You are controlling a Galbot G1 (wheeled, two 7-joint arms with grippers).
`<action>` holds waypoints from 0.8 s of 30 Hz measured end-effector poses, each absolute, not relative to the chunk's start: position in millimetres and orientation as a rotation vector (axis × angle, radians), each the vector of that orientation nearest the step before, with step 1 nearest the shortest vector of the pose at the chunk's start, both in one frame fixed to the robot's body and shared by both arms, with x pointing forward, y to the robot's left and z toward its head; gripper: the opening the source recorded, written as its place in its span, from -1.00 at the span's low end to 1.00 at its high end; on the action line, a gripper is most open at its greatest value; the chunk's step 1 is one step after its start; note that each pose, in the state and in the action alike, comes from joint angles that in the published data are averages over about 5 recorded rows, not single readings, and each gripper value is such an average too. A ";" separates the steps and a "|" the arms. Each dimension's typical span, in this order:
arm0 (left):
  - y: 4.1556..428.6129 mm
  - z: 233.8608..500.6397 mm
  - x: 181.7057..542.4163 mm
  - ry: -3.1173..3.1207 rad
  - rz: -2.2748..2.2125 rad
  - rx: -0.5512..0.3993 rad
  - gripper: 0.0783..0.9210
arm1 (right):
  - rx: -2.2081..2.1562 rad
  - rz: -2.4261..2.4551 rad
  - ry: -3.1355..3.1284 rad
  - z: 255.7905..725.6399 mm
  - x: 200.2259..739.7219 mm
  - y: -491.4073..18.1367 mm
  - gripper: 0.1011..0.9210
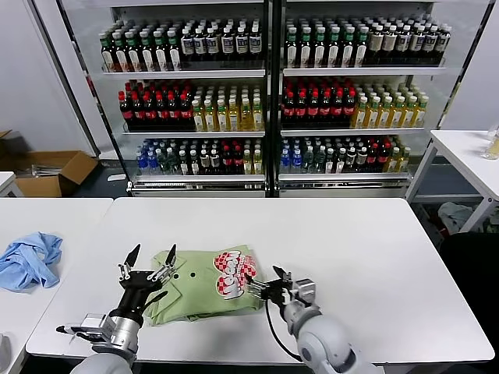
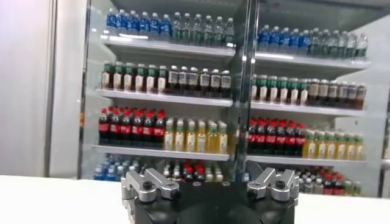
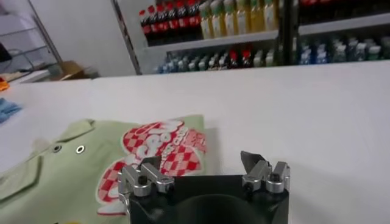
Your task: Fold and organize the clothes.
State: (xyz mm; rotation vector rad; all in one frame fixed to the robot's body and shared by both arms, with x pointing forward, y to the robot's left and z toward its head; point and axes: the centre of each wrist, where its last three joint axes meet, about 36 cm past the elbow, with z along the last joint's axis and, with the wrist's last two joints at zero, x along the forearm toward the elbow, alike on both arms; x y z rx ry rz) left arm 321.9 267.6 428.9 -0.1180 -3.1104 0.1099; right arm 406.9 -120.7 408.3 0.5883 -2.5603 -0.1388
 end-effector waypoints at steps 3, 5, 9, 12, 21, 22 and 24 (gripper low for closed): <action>269.6 428.3 320.4 -3.112 0.078 -0.114 0.77 | 0.602 -0.142 -2.535 400.8 415.1 -112.2 0.69; 270.3 427.6 320.1 -3.115 0.062 -0.116 0.77 | 0.607 -0.145 -2.525 397.5 418.6 -109.1 0.56; 271.4 425.2 319.5 -3.116 0.039 -0.123 0.77 | 0.611 -0.152 -2.512 393.0 422.3 -106.1 0.31; 272.1 423.0 317.9 -3.109 0.029 -0.125 0.77 | 0.616 -0.156 -2.509 390.1 422.7 -103.5 0.12; 272.1 418.6 315.7 -3.103 0.006 -0.133 0.77 | 0.627 -0.162 -2.521 388.1 421.5 -98.8 -0.52; 272.0 417.9 315.6 -3.103 0.003 -0.135 0.77 | 0.626 -0.163 -2.524 388.4 421.6 -99.3 -0.60; 271.6 416.5 315.6 -3.105 -0.005 -0.139 0.77 | 0.621 -0.163 -2.532 390.1 421.5 -101.2 -0.73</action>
